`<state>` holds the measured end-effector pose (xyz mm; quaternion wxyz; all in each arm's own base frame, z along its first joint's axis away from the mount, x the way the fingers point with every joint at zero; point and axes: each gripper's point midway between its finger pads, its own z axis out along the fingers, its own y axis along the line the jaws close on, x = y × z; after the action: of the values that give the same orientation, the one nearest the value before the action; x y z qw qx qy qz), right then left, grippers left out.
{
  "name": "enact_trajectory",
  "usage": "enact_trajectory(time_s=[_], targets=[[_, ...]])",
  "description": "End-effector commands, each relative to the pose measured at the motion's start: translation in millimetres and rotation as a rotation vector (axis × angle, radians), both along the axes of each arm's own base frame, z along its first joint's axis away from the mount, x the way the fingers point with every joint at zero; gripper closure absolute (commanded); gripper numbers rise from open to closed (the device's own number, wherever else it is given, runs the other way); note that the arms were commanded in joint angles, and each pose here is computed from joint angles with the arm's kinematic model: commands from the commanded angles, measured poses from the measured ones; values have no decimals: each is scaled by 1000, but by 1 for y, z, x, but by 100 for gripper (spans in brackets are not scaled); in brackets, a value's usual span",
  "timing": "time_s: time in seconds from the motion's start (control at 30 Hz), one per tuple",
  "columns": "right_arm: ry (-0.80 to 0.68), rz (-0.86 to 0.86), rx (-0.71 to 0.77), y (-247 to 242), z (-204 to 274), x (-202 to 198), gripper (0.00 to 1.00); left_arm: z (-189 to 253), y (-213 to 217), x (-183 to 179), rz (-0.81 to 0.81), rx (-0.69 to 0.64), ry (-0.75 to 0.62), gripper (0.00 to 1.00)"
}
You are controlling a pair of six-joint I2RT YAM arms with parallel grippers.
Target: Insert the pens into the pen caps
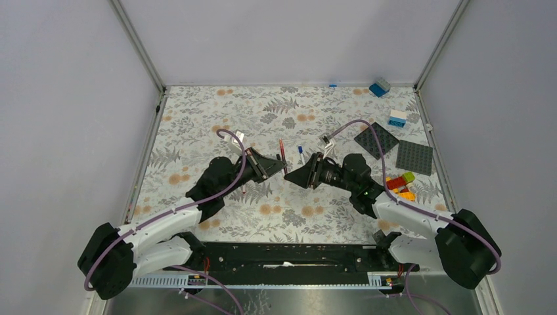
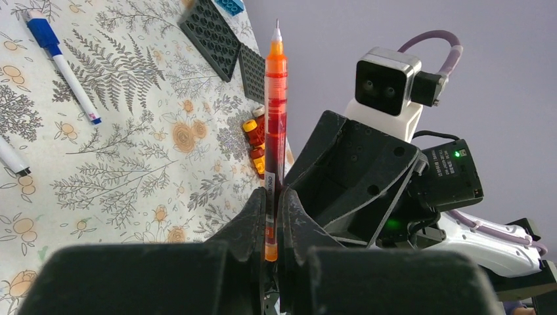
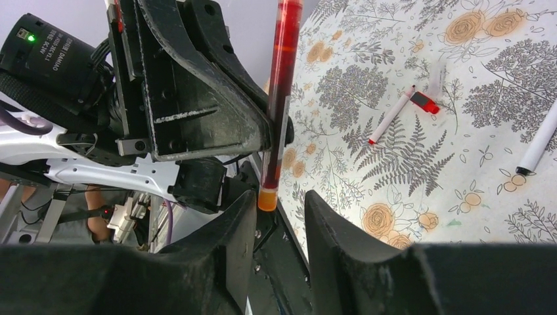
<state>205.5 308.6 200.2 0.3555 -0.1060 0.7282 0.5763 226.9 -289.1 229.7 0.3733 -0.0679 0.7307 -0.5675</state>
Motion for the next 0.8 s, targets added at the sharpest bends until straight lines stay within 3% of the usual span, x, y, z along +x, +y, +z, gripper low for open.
enact_trajectory(time_s=[0.0, 0.17, 0.4, 0.5, 0.67, 0.77], targets=[[-75, 23, 70, 8, 35, 6, 62, 14, -5, -3, -32, -49, -53, 100], [-68, 28, 69, 11, 35, 7, 66, 12, -6, -3, -38, -54, -54, 100], [-45, 16, 44, 12, 28, 12, 98, 12, -6, -4, -42, -58, -59, 100], [-49, 22, 38, 11, 27, 10, 100, 11, -6, -5, -42, -55, -62, 99], [-71, 75, -1, 12, 25, 3, 100, 8, 0, 0, -6, -10, -60, 50], [-81, 115, -18, 13, 24, -3, 100, 12, 4, 4, 17, 10, -76, 43]])
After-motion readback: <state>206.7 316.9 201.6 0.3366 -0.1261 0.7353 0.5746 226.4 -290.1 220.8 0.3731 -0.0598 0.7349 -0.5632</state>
